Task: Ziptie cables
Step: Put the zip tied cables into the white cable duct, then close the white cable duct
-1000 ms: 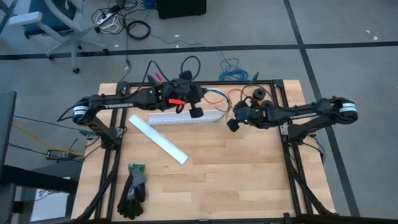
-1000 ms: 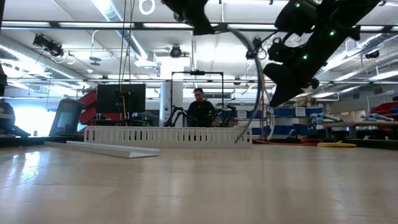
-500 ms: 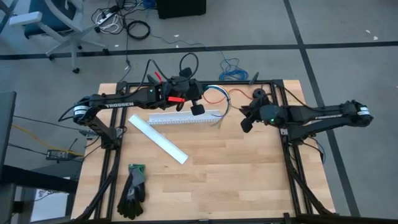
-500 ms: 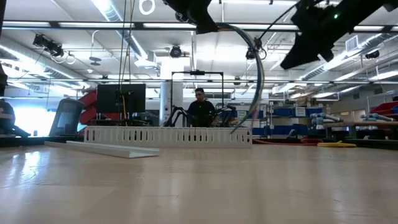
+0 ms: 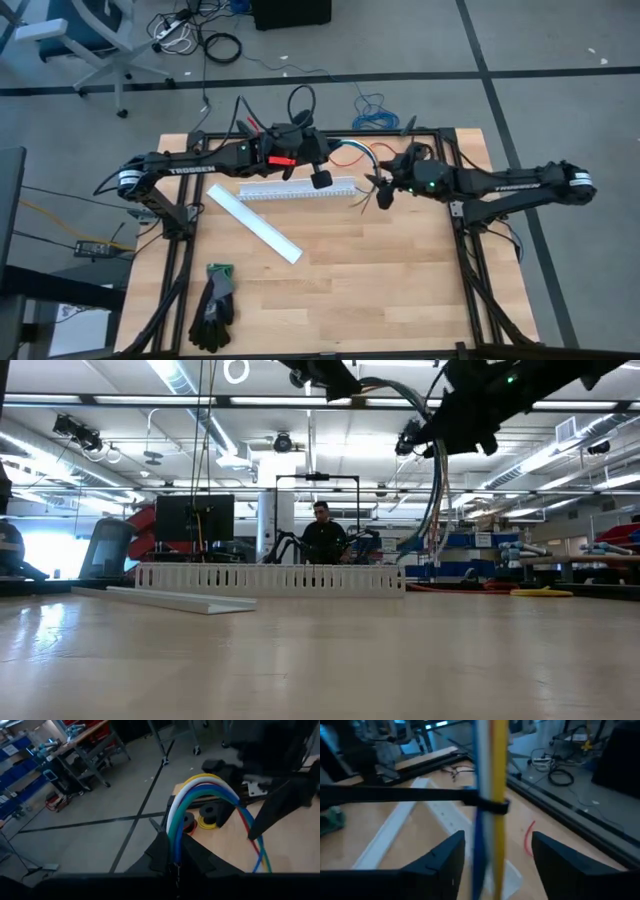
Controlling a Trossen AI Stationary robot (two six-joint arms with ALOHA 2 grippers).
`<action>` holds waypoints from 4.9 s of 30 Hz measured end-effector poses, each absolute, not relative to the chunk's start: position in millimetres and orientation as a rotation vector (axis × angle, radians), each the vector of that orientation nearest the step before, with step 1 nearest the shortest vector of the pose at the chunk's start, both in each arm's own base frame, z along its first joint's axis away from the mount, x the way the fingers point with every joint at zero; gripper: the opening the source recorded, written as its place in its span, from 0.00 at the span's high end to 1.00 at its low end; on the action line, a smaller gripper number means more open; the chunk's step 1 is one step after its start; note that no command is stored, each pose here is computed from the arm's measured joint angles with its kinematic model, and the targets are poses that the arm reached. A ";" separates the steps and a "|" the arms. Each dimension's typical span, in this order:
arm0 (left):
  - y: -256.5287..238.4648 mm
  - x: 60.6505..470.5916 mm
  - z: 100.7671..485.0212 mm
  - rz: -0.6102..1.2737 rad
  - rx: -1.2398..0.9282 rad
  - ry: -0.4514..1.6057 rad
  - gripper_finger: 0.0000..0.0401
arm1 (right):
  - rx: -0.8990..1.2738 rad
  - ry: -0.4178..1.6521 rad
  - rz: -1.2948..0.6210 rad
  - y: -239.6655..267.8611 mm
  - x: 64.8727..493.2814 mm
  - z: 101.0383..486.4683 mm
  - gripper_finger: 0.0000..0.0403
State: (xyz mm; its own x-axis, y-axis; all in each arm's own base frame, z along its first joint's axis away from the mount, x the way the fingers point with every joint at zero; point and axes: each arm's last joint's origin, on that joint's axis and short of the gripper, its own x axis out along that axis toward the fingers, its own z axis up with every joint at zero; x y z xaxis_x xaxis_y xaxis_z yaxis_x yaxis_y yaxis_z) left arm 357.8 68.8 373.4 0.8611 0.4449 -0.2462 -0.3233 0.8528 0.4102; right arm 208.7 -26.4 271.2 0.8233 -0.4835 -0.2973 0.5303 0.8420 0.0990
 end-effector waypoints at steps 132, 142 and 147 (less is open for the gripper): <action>80.9 236.3 171.8 0.535 0.153 1.551 0.79 | -0.224 1.207 -0.114 -107.1 400.6 195.0 0.79; 79.7 232.5 172.5 0.539 0.147 1.586 0.68 | -0.218 1.163 -0.160 -105.5 392.1 220.7 0.70; 77.5 223.7 184.8 0.620 0.089 1.559 0.67 | -0.188 1.215 -0.243 -102.2 372.2 243.3 0.70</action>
